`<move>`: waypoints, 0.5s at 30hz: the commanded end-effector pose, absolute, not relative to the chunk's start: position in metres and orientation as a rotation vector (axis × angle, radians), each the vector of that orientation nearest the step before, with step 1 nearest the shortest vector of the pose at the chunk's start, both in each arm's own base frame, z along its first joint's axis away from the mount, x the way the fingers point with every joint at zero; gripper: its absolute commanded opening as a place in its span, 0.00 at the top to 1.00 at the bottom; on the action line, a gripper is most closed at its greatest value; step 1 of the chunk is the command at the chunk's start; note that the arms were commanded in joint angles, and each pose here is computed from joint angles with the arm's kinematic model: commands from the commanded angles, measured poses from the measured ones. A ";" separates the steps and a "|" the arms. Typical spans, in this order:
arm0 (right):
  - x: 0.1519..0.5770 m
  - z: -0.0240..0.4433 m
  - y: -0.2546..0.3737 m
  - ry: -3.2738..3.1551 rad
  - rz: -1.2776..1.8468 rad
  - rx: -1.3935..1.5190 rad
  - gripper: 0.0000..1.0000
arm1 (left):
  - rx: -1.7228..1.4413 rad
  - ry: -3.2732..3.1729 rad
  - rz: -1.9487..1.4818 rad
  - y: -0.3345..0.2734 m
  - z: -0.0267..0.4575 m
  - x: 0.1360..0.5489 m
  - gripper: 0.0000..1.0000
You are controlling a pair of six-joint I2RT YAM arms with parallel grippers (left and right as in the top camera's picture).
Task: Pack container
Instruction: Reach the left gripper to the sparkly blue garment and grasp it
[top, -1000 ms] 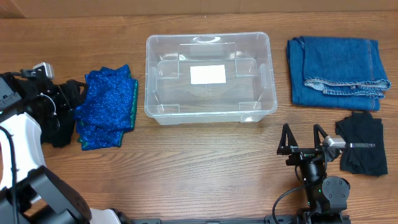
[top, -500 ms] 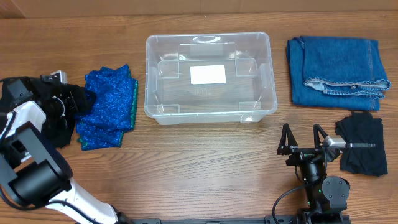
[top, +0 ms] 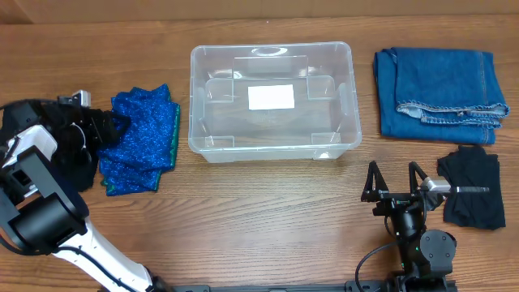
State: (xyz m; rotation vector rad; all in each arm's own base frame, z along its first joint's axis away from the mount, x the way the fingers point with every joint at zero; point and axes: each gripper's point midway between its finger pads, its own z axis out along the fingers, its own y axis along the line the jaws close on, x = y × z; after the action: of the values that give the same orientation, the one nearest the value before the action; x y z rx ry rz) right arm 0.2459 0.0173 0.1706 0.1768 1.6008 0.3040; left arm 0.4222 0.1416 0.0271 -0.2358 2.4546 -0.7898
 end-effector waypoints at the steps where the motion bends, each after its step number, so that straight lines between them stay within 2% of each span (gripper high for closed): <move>1: 0.246 0.170 0.014 1.592 0.287 0.182 0.00 | -0.176 2.478 -0.870 0.130 0.040 0.423 0.00; 7: 0.246 0.170 0.014 1.592 0.287 0.182 0.00 | -0.187 2.681 -0.733 0.136 0.020 0.400 0.00; 15: 0.246 0.170 0.014 1.592 0.287 0.182 0.00 | -0.184 2.732 -0.706 0.138 0.001 0.396 0.00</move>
State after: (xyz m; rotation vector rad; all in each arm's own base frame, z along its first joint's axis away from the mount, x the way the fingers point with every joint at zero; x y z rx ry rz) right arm 0.2459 0.0173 0.1708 0.1767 1.6000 0.3047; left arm 0.4006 0.1328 0.0234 -0.1975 2.6668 -0.7472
